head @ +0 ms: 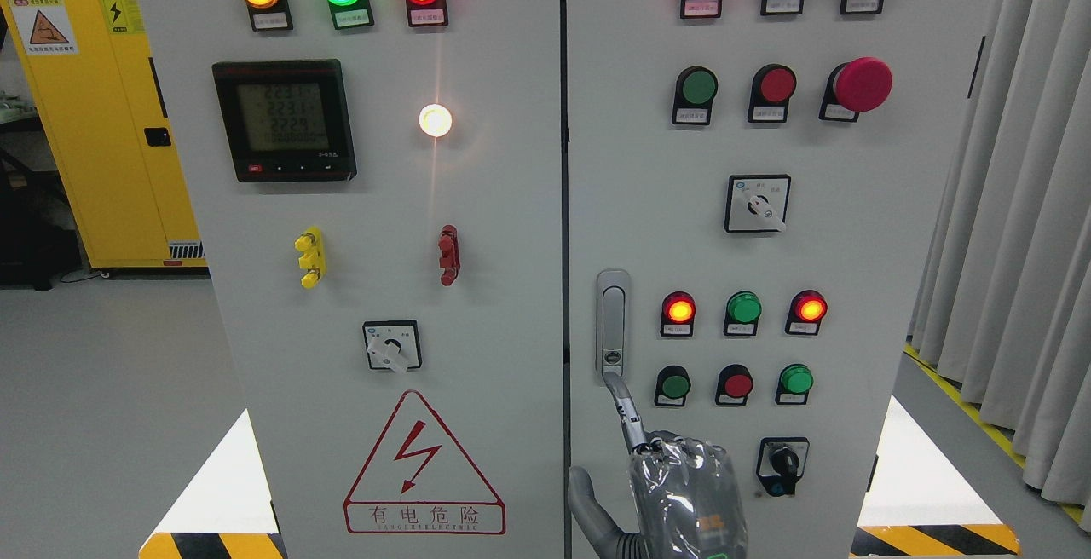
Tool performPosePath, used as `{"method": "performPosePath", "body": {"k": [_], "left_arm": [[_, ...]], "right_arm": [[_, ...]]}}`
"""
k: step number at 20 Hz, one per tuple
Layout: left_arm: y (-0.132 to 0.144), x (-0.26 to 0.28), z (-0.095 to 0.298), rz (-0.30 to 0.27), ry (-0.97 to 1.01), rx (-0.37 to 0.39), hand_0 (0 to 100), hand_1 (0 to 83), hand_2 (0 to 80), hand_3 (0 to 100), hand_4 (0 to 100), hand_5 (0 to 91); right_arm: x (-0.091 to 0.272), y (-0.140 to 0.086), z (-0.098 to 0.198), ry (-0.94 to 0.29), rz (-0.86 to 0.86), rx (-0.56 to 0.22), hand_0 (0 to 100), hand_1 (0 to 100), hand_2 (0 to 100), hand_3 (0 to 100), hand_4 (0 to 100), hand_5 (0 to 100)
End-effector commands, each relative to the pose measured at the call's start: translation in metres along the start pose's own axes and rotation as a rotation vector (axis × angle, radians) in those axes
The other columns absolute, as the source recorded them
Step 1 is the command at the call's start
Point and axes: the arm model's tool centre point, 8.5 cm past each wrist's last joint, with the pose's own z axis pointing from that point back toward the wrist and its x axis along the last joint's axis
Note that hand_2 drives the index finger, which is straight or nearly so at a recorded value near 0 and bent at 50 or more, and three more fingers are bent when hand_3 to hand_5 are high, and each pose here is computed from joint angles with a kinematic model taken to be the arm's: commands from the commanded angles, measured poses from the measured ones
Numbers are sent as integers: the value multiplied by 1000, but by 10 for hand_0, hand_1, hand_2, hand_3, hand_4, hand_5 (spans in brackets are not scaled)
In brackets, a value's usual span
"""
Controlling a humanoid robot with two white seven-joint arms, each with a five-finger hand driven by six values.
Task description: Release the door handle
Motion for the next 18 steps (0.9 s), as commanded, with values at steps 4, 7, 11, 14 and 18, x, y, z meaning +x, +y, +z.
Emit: {"method": "performPosePath", "body": {"k": [4, 7, 11, 14, 18], "left_arm": [[-1, 4, 0, 1, -12, -2, 120, 556, 0, 0, 0, 0], [-1, 4, 0, 1, -12, -2, 120, 556, 0, 0, 0, 0], [-1, 4, 0, 0, -12, -2, 120, 556, 0, 0, 0, 0], [-1, 4, 0, 0, -12, -2, 120, 556, 0, 0, 0, 0], [-1, 4, 0, 1, -12, -2, 120, 556, 0, 0, 0, 0]], "right_arm": [[-10, 15, -13, 42, 26, 33, 526, 361, 0, 1000, 1000, 1000], [-13, 14, -17, 56, 29, 30, 529, 363, 0, 1000, 1000, 1000], [-13, 17, -17, 57, 30, 38, 529, 364, 0, 1000, 1000, 1000], [-15, 20, -16, 61, 29, 49, 528, 365, 0, 1000, 1000, 1000], [-15, 21, -19, 59, 31, 49, 526, 366, 0, 1000, 1000, 1000]]}}
